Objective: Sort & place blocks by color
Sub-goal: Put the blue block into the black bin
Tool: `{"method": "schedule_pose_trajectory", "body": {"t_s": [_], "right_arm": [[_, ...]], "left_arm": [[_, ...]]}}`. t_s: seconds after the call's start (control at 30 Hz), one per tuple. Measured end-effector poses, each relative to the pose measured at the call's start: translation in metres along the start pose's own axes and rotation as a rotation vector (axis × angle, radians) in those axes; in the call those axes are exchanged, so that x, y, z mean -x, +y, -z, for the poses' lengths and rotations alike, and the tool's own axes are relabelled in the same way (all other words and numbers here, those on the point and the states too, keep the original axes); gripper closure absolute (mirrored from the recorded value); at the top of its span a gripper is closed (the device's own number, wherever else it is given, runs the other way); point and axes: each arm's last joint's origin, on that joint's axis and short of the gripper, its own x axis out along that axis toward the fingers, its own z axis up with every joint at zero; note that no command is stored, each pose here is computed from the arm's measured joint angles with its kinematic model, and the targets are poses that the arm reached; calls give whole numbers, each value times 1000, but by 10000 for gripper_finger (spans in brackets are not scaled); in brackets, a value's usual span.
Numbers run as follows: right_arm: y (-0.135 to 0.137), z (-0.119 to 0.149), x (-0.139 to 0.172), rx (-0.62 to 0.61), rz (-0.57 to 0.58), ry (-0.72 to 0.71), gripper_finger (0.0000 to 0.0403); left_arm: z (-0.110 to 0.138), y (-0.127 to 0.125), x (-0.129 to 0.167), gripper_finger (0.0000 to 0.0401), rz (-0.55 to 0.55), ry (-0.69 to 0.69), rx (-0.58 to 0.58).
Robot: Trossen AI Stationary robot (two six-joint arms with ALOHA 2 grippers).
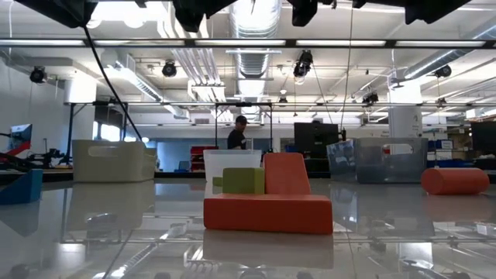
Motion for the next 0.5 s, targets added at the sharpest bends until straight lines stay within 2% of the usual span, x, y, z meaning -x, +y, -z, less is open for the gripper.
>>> {"method": "schedule_pose_trajectory", "body": {"t_s": [0.23,0.43,0.5], "right_arm": [[0,3,4,5,-9,93,273],[-5,3,27,1,47,355,274],[-11,4,39,-8,131,471,275]], "left_arm": [[5,2,3,137,-26,21,-14],[17,8,12,108,-120,126,-62],[19,9,15,107,-151,143,-57]]}}
